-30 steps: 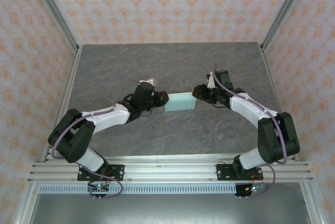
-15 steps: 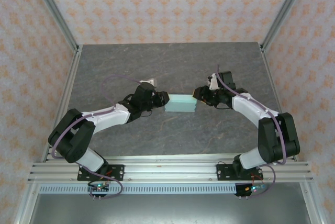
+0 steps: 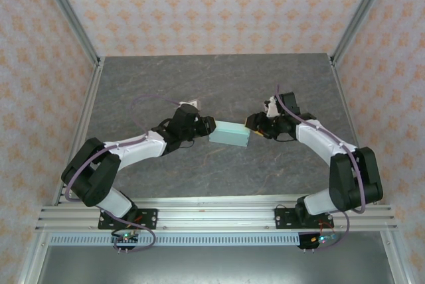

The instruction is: Fold the paper box

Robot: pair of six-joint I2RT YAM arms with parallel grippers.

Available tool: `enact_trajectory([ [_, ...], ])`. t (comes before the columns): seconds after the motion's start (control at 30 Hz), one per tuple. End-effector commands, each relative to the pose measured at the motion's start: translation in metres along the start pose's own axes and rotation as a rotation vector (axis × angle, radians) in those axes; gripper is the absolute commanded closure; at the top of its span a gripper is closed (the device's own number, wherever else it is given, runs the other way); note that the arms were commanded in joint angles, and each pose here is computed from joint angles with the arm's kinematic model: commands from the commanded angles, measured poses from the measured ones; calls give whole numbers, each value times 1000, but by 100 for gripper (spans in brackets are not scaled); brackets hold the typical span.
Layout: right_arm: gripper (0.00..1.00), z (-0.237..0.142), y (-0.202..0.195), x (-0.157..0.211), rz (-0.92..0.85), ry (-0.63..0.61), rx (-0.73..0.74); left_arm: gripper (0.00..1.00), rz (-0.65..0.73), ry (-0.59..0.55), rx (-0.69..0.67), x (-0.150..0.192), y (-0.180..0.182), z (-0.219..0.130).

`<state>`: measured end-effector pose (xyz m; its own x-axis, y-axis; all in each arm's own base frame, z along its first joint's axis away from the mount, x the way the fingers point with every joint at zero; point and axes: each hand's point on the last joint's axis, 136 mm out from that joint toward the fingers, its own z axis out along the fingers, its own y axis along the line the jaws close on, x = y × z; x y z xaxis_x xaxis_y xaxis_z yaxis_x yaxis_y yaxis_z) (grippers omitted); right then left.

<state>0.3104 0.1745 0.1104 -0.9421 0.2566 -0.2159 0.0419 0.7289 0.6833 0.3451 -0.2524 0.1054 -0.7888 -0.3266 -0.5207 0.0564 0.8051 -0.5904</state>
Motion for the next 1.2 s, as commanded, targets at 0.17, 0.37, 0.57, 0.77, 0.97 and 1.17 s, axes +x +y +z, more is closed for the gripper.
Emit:
enact_trajectory([
  [0.17,50,-7,10,11,11,24,-50,60,38,253,-247,74,67,-3],
  [0.37,49,-10,17,11,11,25,-74,60,42,248,-251,72,66,-5],
  [0.57,50,-16,2,21,6,29,-7,60,44,247,-255,72,66,-5],
  [0.77,55,-14,-11,26,34,37,-4,60,47,249,-252,73,65,-4],
  [0.97,62,-3,-25,33,56,64,21,60,44,249,-251,72,65,-5],
  [1.17,69,6,-52,47,102,89,99,61,43,286,-248,82,68,-8],
])
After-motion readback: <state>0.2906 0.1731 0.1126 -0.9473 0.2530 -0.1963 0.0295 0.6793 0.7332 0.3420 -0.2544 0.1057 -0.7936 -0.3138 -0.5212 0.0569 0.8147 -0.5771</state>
